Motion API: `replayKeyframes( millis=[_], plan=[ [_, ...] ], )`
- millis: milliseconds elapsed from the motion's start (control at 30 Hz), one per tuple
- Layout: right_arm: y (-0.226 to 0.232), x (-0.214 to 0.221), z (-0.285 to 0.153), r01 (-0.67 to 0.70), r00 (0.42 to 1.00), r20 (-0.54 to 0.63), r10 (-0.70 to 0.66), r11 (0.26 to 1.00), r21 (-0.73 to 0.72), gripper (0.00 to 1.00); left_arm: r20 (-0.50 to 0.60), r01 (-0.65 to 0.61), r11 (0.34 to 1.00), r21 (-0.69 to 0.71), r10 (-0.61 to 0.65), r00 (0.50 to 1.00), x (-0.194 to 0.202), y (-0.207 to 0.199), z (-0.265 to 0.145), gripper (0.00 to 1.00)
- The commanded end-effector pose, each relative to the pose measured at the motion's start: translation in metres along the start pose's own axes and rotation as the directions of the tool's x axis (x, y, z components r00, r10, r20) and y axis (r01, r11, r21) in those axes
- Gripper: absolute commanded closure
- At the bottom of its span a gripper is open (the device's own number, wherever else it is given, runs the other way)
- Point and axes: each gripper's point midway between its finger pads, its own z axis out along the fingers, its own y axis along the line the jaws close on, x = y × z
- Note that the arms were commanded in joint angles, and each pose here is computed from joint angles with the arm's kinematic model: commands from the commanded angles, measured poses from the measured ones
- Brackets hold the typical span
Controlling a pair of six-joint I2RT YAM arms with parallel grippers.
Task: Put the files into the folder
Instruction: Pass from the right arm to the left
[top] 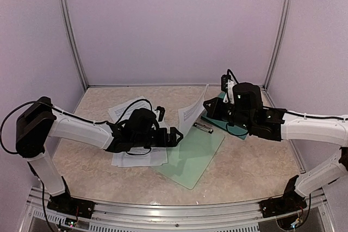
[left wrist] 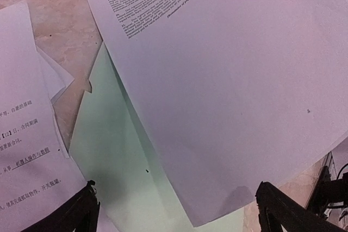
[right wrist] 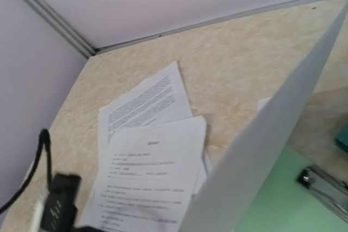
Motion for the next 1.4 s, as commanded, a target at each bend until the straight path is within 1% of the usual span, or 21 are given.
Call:
replayKeyframes(
  millis=[0,100,167,300,400,500,633,800,1033,1233,1367],
  plan=[
    [-0.027,0.019,-0.013,0.009,0.999,-0.047,-0.004,0.995,0.097,1.0,-0.018,0.113,0.993,0.035,-0.113,0.993,-0.013,-0.005,0.009,0.01],
    [-0.043,0.032,-0.023,-0.009,0.997,-0.074,0.019,0.99,0.139,1.0,-0.029,0.171,0.983,0.068,-0.17,0.985,-0.019,-0.007,0.013,0.01],
    [-0.055,0.041,-0.03,-0.033,0.995,-0.084,0.048,0.985,0.167,1.0,-0.051,0.215,0.972,0.092,-0.211,0.976,-0.019,-0.009,0.017,0.01],
    [-0.077,0.058,-0.046,-0.098,0.99,-0.082,0.118,0.973,0.209,1.0,-0.109,0.267,0.956,0.118,-0.255,0.961,-0.013,-0.016,0.028,0.01],
    [-0.085,0.058,-0.056,-0.143,0.986,-0.058,0.159,0.965,0.218,1.0,-0.163,0.31,0.94,0.139,-0.287,0.944,-0.005,-0.021,0.037,0.01],
    [-0.088,0.053,-0.063,-0.168,0.984,-0.024,0.178,0.959,0.226,1.0,-0.192,0.358,0.922,0.145,-0.329,0.925,-0.005,-0.021,0.042,0.01],
    [-0.084,0.041,-0.069,-0.215,0.976,0.02,0.215,0.954,0.207,1.0,-0.242,0.445,0.882,0.155,-0.403,0.882,-0.003,-0.02,0.049,0.01],
    [-0.075,0.028,-0.069,-0.23,0.973,0.045,0.225,0.954,0.191,1.0,-0.268,0.486,0.86,0.155,-0.437,0.859,0.001,-0.02,0.058,0.02],
    [-0.067,0.014,-0.071,-0.239,0.971,0.071,0.229,0.955,0.177,1.0,-0.326,0.557,0.814,0.165,-0.488,0.81,0.009,-0.023,0.073,0.03],
    [-0.06,0.007,-0.071,-0.241,0.97,0.076,0.231,0.957,0.159,1.0,-0.337,0.571,0.803,0.173,-0.496,0.8,0.005,-0.029,0.083,0.03],
    [-0.056,0.004,-0.07,-0.243,0.969,0.077,0.234,0.959,0.146,1.0,-0.354,0.606,0.773,0.185,-0.523,0.775,0.001,-0.034,0.091,0.03]
  ],
)
